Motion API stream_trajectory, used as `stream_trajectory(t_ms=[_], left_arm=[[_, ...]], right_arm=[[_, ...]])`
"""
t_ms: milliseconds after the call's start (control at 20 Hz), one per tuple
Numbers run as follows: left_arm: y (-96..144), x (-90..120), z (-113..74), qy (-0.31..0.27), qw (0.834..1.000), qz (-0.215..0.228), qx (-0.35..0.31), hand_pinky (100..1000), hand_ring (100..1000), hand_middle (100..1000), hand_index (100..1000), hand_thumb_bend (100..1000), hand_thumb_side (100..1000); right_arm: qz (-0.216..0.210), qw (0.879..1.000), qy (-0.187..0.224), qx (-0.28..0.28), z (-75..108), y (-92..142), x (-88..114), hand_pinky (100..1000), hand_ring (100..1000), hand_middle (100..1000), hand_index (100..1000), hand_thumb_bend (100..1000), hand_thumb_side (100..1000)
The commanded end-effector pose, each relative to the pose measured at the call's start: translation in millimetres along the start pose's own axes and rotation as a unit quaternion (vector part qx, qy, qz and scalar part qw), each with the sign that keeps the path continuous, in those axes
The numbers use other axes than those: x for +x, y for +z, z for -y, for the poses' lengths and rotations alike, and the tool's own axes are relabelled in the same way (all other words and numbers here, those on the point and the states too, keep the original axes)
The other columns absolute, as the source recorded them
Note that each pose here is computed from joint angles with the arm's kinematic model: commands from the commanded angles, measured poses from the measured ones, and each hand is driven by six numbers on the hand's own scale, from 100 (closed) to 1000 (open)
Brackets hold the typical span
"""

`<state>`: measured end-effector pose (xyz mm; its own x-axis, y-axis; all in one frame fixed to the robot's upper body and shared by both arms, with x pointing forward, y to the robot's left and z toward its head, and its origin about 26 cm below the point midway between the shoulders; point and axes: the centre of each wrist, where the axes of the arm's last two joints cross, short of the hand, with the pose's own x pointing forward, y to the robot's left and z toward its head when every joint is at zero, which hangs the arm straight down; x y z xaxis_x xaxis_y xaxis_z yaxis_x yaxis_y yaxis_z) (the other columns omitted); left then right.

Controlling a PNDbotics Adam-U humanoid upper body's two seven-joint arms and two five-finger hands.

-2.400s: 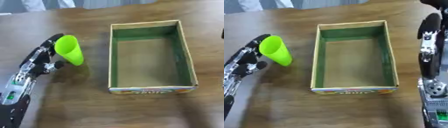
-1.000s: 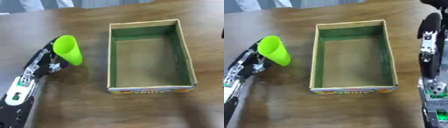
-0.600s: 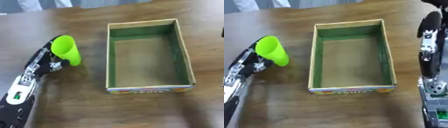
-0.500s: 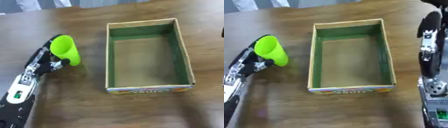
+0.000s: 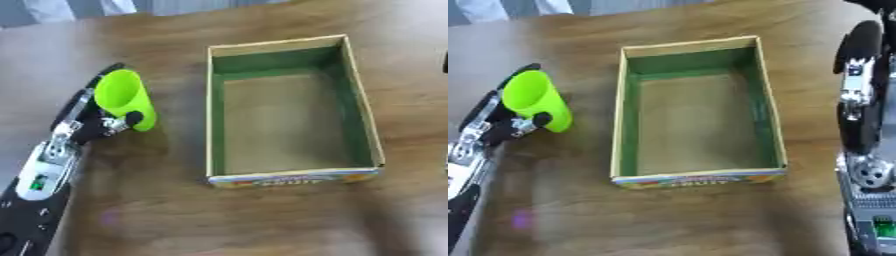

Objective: Pick up objects on the table and place them in the box.

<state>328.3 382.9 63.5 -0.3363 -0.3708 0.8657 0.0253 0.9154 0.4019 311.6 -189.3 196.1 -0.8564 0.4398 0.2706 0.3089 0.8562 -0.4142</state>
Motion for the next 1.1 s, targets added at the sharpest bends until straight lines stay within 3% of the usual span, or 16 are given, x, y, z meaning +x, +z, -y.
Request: stream_trajectory(t_ms=[50, 350, 550, 700, 750, 950, 1050, 1100], left_arm=[[-1.9, 2.4, -7.0, -0.018, 1.0, -0.002, -0.007, 1000, 892, 1000, 1000, 1000, 450], [-4.7, 2.1, -4.1, -0.009, 1.0, 0.002, 0.002, 1000, 861, 1000, 1000, 1000, 427], [-9.8, 2.2, 4.7, 0.019, 0.999, 0.018, 0.032, 913, 799, 1000, 1000, 1000, 403], [-13.0, 1.5, 10.8, 0.04, 0.998, 0.027, 0.047, 899, 794, 1000, 1000, 1000, 402], [-14.1, 1.1, 12.5, 0.046, 0.997, 0.028, 0.052, 878, 802, 1000, 1000, 1000, 395], [-20.3, 1.1, 22.7, 0.079, 0.994, 0.037, 0.061, 1000, 928, 1000, 1000, 1000, 384], [-24.3, 2.0, 26.3, 0.093, 0.992, 0.044, 0.072, 982, 889, 1000, 1000, 1000, 385], [-26.7, 3.0, 28.3, 0.103, 0.99, 0.049, 0.084, 671, 573, 874, 908, 1000, 328]], right_arm=[[0.014, 1.0, -0.001, -0.002, 2.5, -5.7, 3.9, 175, 762, 863, 894, 116, 1000], [0.014, 1.0, -0.001, -0.002, 2.4, -5.7, 3.9, 175, 762, 863, 893, 116, 1000], [0.014, 1.0, -0.002, -0.003, 2.2, -6.0, 4.1, 174, 762, 863, 893, 117, 1000], [0.015, 1.0, -0.002, -0.004, 2.1, -6.4, 4.3, 174, 762, 863, 893, 117, 1000], [0.015, 1.0, -0.002, -0.004, 2.0, -6.4, 4.3, 173, 762, 862, 893, 117, 1000], [0.015, 1.0, -0.003, -0.005, 1.5, -6.4, 4.6, 174, 762, 862, 890, 115, 1000], [0.014, 1.0, -0.004, -0.006, 1.4, -6.5, 4.7, 174, 762, 862, 888, 115, 1000], [0.014, 1.0, -0.004, -0.007, 1.4, -6.6, 4.8, 174, 762, 862, 886, 114, 1000]])
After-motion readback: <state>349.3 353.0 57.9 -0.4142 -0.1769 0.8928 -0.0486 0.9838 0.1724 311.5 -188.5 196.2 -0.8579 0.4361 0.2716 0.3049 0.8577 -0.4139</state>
